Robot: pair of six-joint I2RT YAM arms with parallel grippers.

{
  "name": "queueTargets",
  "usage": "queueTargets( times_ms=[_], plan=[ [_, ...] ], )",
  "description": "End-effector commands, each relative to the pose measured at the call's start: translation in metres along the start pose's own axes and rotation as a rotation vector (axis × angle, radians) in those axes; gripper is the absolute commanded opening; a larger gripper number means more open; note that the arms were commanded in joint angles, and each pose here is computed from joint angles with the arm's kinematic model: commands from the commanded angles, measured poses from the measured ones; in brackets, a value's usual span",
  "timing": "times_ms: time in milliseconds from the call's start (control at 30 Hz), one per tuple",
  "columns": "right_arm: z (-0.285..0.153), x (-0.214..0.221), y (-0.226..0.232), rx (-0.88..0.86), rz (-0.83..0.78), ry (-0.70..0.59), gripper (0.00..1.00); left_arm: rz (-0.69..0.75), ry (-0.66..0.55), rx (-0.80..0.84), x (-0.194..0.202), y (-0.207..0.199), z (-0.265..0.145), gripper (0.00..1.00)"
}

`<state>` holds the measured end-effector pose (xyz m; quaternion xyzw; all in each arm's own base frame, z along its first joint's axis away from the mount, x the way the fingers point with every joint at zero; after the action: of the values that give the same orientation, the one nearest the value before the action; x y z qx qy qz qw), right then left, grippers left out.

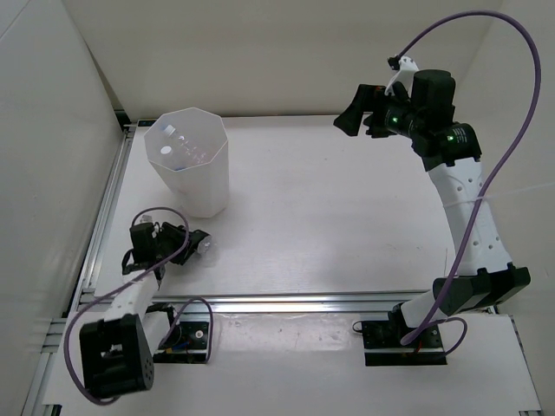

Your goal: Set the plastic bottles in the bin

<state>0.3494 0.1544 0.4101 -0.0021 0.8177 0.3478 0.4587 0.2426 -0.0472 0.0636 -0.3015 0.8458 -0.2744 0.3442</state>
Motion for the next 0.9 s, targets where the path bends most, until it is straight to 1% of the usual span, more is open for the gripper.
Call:
queueTargets(
  times_ms=[0,33,67,100,133,200,233,300,333,433,467,500,533,567,600,633,667,700,733,767,800,833,867],
  plan=[
    [-0.003,-0.004,0.004,-0.020,-0.008,-0.021,1.00,-0.020,-0.025,0.006,-0.006,-0.001,-0.021,0.47],
    [-0.001,-0.002,0.002,-0.016,-0.004,-0.012,1.00,0.017,-0.102,0.041,-0.023,-0.019,-0.035,0.50],
    [-0.001,-0.002,0.002,-0.016,-0.004,-0.012,1.00,0.026,-0.140,0.029,-0.030,-0.021,-0.042,0.54],
    [0.000,0.001,0.000,-0.011,0.009,-0.003,1.00,0.023,-0.160,-0.013,-0.033,-0.017,-0.049,0.55],
    [0.004,0.004,-0.001,-0.017,0.012,0.010,1.00,0.058,-0.218,0.012,-0.047,-0.033,-0.064,0.55],
    [0.008,0.004,-0.001,-0.025,0.023,0.018,1.00,0.055,-0.251,-0.041,-0.059,-0.033,-0.078,0.55],
    [0.008,0.005,0.000,-0.033,0.023,0.023,1.00,0.081,-0.313,-0.012,-0.077,-0.055,-0.095,0.53],
    [0.011,0.002,0.002,-0.048,0.028,0.021,1.00,0.096,-0.372,-0.005,-0.098,-0.074,-0.111,0.53],
    [0.010,0.000,0.004,-0.052,0.025,0.014,1.00,0.121,-0.459,0.015,-0.122,-0.097,-0.132,0.51],
    [0.013,0.002,0.004,-0.057,0.039,0.027,1.00,0.134,-0.540,0.020,-0.159,-0.127,-0.152,0.50],
    [0.016,0.004,0.003,-0.062,0.043,0.040,1.00,0.158,-0.575,0.044,-0.181,-0.149,-0.164,0.50],
    [0.015,0.000,0.006,-0.071,0.035,0.025,1.00,0.192,-0.596,0.051,-0.192,-0.160,-0.171,0.49],
    [0.018,0.002,0.005,-0.077,0.039,0.038,1.00,0.208,-0.614,0.061,-0.203,-0.171,-0.176,0.49],
    [0.018,0.002,0.005,-0.077,0.048,0.039,1.00,0.228,-0.676,0.094,-0.220,-0.194,-0.197,0.49],
    [0.018,0.002,0.005,-0.077,0.048,0.039,1.00,0.231,-0.658,0.077,-0.235,-0.197,-0.186,0.49],
    [0.018,0.000,0.006,-0.081,0.044,0.032,1.00,0.245,-0.660,0.080,-0.242,-0.205,-0.184,0.49],
    [0.022,0.001,0.004,-0.077,0.048,0.039,1.00,0.273,-0.623,0.100,-0.250,-0.222,-0.168,0.49],
    [0.022,0.002,0.004,-0.077,0.059,0.039,1.00,0.291,-0.600,0.112,-0.253,-0.231,-0.159,0.49],
    [0.022,0.001,0.003,-0.066,0.070,0.034,1.00,0.322,-0.557,0.141,-0.246,-0.246,-0.146,0.51],
    [0.024,-0.001,0.003,-0.067,0.069,0.032,1.00,0.327,-0.538,0.143,-0.246,-0.252,-0.136,0.52],
    [0.024,-0.001,0.004,-0.067,0.078,0.033,1.00,0.341,-0.511,0.132,-0.248,-0.255,-0.119,0.55],
    [0.022,-0.006,0.006,-0.065,0.072,0.015,1.00,0.341,-0.496,0.120,-0.245,-0.255,-0.109,0.61],
    [0.024,-0.007,0.005,-0.065,0.072,0.015,1.00,0.339,-0.495,0.103,-0.245,-0.255,-0.103,0.70]
  ],
)
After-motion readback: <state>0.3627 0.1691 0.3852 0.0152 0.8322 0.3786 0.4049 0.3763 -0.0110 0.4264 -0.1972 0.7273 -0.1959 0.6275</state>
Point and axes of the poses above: each gripper's point midway between its finger pads, its own z axis out along the fingers, its own y axis along the line the jaws close on, x = y × z, the point moved 3 cm from there along -z, back along the fingers, and after that the axes turned 14 degrees about z, right-handed, at the moved point
